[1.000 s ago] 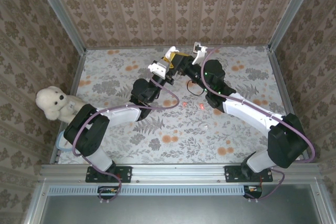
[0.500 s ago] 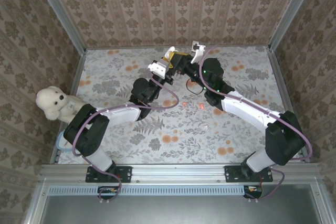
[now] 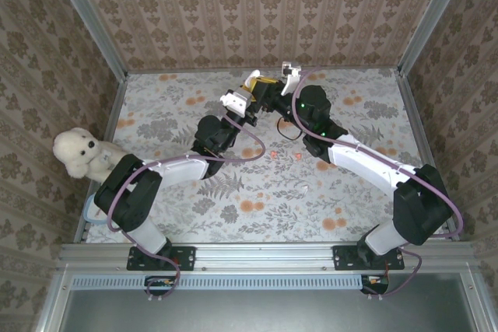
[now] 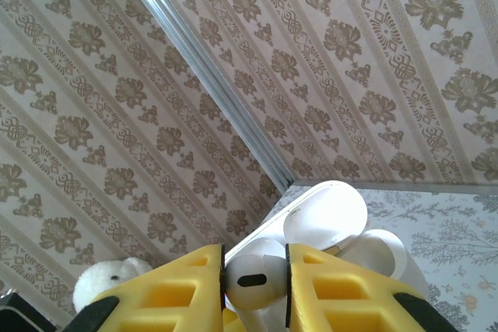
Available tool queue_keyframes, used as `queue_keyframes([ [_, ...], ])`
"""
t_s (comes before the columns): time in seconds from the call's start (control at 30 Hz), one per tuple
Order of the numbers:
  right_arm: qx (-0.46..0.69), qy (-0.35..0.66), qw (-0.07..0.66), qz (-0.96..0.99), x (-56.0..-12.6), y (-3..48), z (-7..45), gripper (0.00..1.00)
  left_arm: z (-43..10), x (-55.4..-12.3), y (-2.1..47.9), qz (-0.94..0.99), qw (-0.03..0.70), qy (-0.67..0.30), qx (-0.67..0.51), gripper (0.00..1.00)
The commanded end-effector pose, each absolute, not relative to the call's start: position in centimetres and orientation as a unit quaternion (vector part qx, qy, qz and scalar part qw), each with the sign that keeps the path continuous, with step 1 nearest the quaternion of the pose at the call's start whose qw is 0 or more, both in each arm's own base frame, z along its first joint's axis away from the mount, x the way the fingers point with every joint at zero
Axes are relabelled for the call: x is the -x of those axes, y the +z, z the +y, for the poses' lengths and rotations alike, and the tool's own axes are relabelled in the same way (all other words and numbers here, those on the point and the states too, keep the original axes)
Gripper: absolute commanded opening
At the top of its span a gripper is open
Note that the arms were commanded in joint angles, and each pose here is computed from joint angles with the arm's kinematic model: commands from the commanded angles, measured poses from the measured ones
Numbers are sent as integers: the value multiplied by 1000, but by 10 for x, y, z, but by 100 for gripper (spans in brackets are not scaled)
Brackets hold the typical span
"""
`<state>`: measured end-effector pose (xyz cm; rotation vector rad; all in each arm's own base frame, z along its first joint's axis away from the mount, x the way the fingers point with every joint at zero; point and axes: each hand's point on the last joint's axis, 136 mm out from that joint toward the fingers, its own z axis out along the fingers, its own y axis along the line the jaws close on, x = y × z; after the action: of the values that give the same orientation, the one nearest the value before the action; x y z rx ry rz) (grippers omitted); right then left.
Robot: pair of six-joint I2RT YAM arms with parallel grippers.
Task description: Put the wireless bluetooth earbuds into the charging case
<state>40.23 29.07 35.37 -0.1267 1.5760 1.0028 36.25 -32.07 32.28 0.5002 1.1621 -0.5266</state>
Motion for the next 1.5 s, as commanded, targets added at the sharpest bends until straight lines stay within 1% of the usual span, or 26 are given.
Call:
queue_keyframes([
  [0.0, 81, 423, 581, 691, -399, 346, 297, 23, -328, -331, 360, 472, 790, -298, -254, 0],
  [0.33, 98, 425, 572, 694, -394, 340, 299, 22, -334, -312, 360, 451, 778, -327, -291, 0],
  [0.87, 118, 450, 547, 696, -387, 333, 309, 22, -337, -308, 361, 446, 773, -337, -299, 0],
  [1.0, 100, 445, 548, 701, -391, 328, 305, 23, -336, -308, 363, 445, 775, -336, -298, 0],
  [1.07, 92, 443, 548, 703, -392, 326, 303, 28, -336, -307, 364, 444, 775, -337, -297, 0],
  [1.13, 85, 442, 548, 705, -394, 325, 301, 29, -337, -307, 364, 444, 775, -337, -298, 0],
  [1.47, 57, 429, 552, 713, -402, 320, 292, 32, -336, -306, 365, 442, 777, -335, -298, 0],
])
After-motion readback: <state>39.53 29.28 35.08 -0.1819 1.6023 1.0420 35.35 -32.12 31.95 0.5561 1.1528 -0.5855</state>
